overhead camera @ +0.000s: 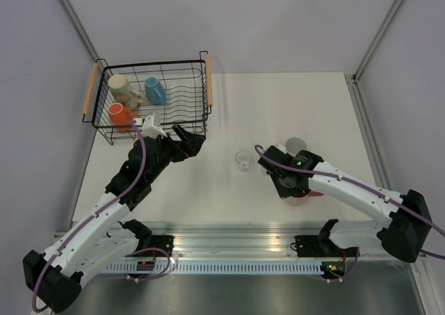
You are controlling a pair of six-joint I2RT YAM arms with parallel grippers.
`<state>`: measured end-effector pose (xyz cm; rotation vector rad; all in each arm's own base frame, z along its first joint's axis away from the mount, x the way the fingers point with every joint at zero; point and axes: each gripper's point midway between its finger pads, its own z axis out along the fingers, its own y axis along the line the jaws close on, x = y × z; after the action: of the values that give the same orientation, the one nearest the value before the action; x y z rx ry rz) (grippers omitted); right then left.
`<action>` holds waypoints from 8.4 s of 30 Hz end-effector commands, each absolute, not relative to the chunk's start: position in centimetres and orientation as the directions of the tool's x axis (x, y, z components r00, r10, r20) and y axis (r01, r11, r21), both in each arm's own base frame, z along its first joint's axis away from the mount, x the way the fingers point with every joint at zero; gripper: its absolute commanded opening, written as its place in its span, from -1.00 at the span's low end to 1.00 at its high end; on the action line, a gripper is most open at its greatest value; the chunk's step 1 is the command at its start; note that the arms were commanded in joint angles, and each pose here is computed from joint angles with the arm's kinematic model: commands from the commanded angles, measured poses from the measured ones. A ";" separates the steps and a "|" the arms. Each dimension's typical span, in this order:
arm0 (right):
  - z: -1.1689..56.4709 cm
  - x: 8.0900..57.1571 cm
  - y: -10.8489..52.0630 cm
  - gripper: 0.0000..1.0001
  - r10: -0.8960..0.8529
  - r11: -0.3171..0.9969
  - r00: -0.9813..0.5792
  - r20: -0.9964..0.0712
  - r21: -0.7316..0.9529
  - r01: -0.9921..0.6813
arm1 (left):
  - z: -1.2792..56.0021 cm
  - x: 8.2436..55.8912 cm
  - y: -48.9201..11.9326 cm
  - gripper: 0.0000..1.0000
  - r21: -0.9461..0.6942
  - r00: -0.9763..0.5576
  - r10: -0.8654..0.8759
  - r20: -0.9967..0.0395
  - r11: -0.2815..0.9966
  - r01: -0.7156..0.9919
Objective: Unload the cups from the dish rack
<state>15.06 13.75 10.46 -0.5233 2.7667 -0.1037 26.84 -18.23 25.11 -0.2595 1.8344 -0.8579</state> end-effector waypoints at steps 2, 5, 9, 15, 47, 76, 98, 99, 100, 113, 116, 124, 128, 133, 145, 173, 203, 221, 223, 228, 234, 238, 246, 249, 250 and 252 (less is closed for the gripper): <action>10.8 17.4 13.7 -0.99 -0.352 0.936 -0.862 -0.366 -0.142 -0.322 | 26.7 27.5 -17.4 1.00 -0.545 -0.381 -0.437 -0.815 0.802 0.245; 10.2 17.8 13.8 -0.99 -0.359 0.933 -0.862 -0.358 -0.138 -0.331 | 26.9 27.7 -17.1 0.99 -0.535 -0.370 -0.433 -0.822 0.810 0.240; 9.2 18.3 14.3 -0.99 -0.355 0.935 -0.873 -0.335 -0.117 -0.336 | 26.7 27.8 -16.8 0.99 -0.528 -0.377 -0.427 -0.822 0.820 0.222; 8.0 18.6 14.8 -0.99 -0.356 0.934 -0.881 -0.311 -0.104 -0.340 | 26.8 28.5 -15.9 1.00 -0.505 -0.373 -0.417 -0.829 0.845 0.178; 28.7 21.4 15.3 0.93 -0.111 0.946 -0.587 -0.802 0.096 -0.310 | 29.1 46.7 -6.4 0.99 -0.286 -0.278 -0.370 -0.887 0.910 -0.299; 21.7 24.7 21.0 0.96 -0.200 0.913 -0.652 -0.731 0.103 -0.395 | 14.9 61.7 0.3 0.99 0.018 -0.430 -0.247 -0.869 0.850 -0.526; 18.9 26.0 22.8 0.96 -0.231 0.915 -0.705 -0.670 0.096 -0.392 | 7.5 66.4 0.2 0.99 -0.156 -0.527 -0.316 -0.789 0.932 -0.327; 18.8 25.9 22.7 0.96 -0.231 0.916 -0.707 -0.669 0.095 -0.390 | 7.4 66.3 -0.1 0.99 -0.163 -0.534 -0.317 -0.784 0.935 -0.316; 18.6 25.8 22.7 0.96 -0.232 0.915 -0.706 -0.669 0.095 -0.391 | 7.3 66.2 -0.4 0.99 -0.168 -0.539 -0.317 -0.781 0.937 -0.308; 17.7 25.3 22.6 0.96 -0.241 0.906 -0.698 -0.674 0.103 -0.412 | 8.3 66.6 1.6 0.79 -0.061 -0.501 -0.234 -0.833 0.940 -0.337; 17.7 25.3 22.5 0.96 -0.245 0.904 -0.697 -0.674 0.100 -0.415 | 7.9 66.6 1.5 0.35 -0.040 -0.512 -0.206 -0.834 0.948 -0.316; 18.3 24.8 22.0 0.96 -0.236 0.904 -0.685 -0.690 0.103 -0.415 | 9.4 65.2 0.9 -0.95 -0.041 -0.519 -0.192 -0.833 0.957 -0.288; 19.3 24.7 21.8 0.96 -0.218 0.901 -0.663 -0.716 0.114 -0.419 | 14.0 64.0 -0.3 -0.95 -0.066 -0.468 -0.190 -0.863 0.961 -0.268; 20.5 24.1 21.4 0.96 -0.191 0.892 -0.636 -0.748 0.138 -0.430 | 20.3 62.4 -1.7 -0.95 -0.106 -0.388 -0.193 -0.901 0.966 -0.235; 23.7 23.7 21.9 0.96 -0.087 0.861 -0.560 -0.824 0.220 -0.458 | 33.6 53.7 -6.0 -0.95 -0.310 -0.226 -0.331 -0.916 0.943 -0.124; 26.4 21.1 33.7 0.96 0.239 0.416 -0.458 -0.856 0.516 -0.749 | 25.7 25.8 -21.2 -0.95 -0.976 -0.749 -0.626 -0.218 0.129 0.176; 24.7 22.4 41.0 0.52 0.247 0.315 -0.506 -0.826 0.562 -0.765 | 20.6 21.9 -20.7 -0.95 -0.997 -0.732 -0.679 0.053 -0.079 0.002; 24.8 21.7 41.6 -0.46 0.248 0.267 -0.523 -0.815 0.576 -0.772 | 23.0 23.3 -22.8 -0.95 -0.980 -0.728 -0.676 0.116 -0.197 0.026; 24.8 21.8 41.6 -0.80 0.248 0.272 -0.521 -0.817 0.575 -0.772 | 23.2 23.2 -23.2 -0.95 -0.979 -0.739 -0.664 0.114 -0.200 0.028; 24.9 21.8 41.3 -0.99 0.248 0.283 -0.510 -0.823 0.565 -0.775 | 22.8 22.8 -23.6 -0.95 -0.982 -0.748 -0.656 0.102 -0.185 0.029; 25.5 21.7 40.3 -0.99 0.258 0.308 -0.488 -0.834 0.550 -0.776 | 21.6 22.6 -23.5 0.23 -0.987 -0.744 -0.660 0.107 -0.160 0.000; 25.9 21.9 39.2 -0.99 0.251 0.355 -0.459 -0.852 0.522 -0.775 | 20.7 22.8 -22.9 0.99 -0.991 -0.715 -0.691 0.102 -0.137 -0.009; 26.4 21.1 36.4 -0.99 0.189 0.441 -0.425 -0.885 0.464 -0.769 | 20.8 23.9 -20.4 0.99 -0.997 -0.612 -0.791 -0.019 -0.032 0.074; 25.3 20.7 34.9 -0.99 0.056 0.511 -0.451 -0.891 0.414 -0.754 | 20.0 24.6 -20.1 1.00 -0.990 -0.594 -0.792 -0.140 0.123 0.069; 24.8 20.6 34.5 -0.99 0.013 0.535 -0.469 -0.883 0.402 -0.743 | 19.4 24.9 -19.9 1.00 -0.972 -0.586 -0.778 -0.228 0.217 0.091; 22.8 20.0 32.8 -0.99 -0.116 0.608 -0.534 -0.838 0.365 -0.705 | 18.8 25.5 -19.4 1.00 -0.938 -0.574 -0.760 -0.306 0.343 0.046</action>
<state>20.49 35.05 22.91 -0.5656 1.8895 1.0729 24.36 -20.36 20.19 -0.7337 1.6999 -1.5992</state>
